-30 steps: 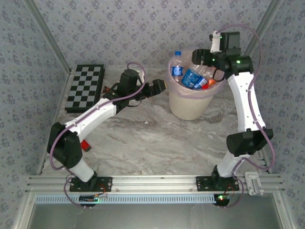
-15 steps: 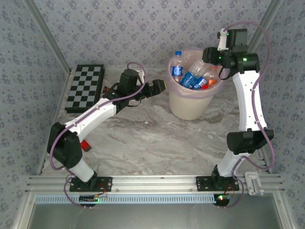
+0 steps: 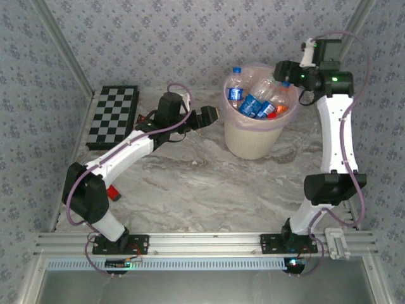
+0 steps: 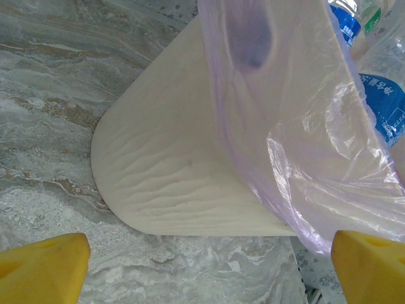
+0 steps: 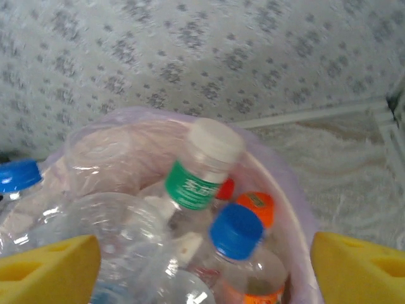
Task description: Put the plastic bottles in the bin
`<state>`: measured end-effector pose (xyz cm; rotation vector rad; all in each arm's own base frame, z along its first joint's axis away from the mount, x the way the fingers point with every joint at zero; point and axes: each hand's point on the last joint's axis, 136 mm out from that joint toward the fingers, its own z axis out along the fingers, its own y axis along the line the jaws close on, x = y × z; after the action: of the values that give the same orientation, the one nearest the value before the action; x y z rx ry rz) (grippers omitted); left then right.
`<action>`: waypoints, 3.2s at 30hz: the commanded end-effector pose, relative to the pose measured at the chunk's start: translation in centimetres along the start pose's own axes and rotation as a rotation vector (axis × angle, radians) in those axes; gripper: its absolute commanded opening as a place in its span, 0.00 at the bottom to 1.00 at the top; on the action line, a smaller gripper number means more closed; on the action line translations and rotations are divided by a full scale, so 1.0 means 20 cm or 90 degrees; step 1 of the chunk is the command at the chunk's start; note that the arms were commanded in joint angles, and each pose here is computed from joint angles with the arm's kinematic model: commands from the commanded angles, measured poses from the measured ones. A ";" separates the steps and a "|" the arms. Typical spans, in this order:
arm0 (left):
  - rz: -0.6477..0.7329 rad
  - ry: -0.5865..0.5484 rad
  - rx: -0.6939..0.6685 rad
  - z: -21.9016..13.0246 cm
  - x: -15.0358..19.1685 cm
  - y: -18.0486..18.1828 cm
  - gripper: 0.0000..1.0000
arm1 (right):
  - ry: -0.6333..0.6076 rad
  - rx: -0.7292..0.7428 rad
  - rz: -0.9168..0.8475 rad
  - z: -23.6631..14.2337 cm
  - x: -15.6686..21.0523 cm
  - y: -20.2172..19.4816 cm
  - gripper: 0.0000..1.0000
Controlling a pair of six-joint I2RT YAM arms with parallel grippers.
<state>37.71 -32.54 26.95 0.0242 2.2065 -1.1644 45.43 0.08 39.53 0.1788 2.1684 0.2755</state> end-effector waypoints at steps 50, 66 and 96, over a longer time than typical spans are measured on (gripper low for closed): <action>0.040 -0.178 -0.323 -1.00 -0.17 0.77 0.99 | 0.211 -0.419 0.072 0.28 0.55 0.96 0.66; 0.094 -0.283 -0.667 -1.17 -0.15 1.34 0.99 | -0.012 0.093 -0.060 0.13 0.71 -0.15 1.00; 0.300 -0.296 -0.630 -0.88 -0.11 1.72 0.99 | -0.161 0.218 -0.151 0.54 1.35 -0.58 1.00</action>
<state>39.89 1.72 9.31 -0.1148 2.0660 0.2474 37.45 -3.22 6.71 0.1358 2.0752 -0.2423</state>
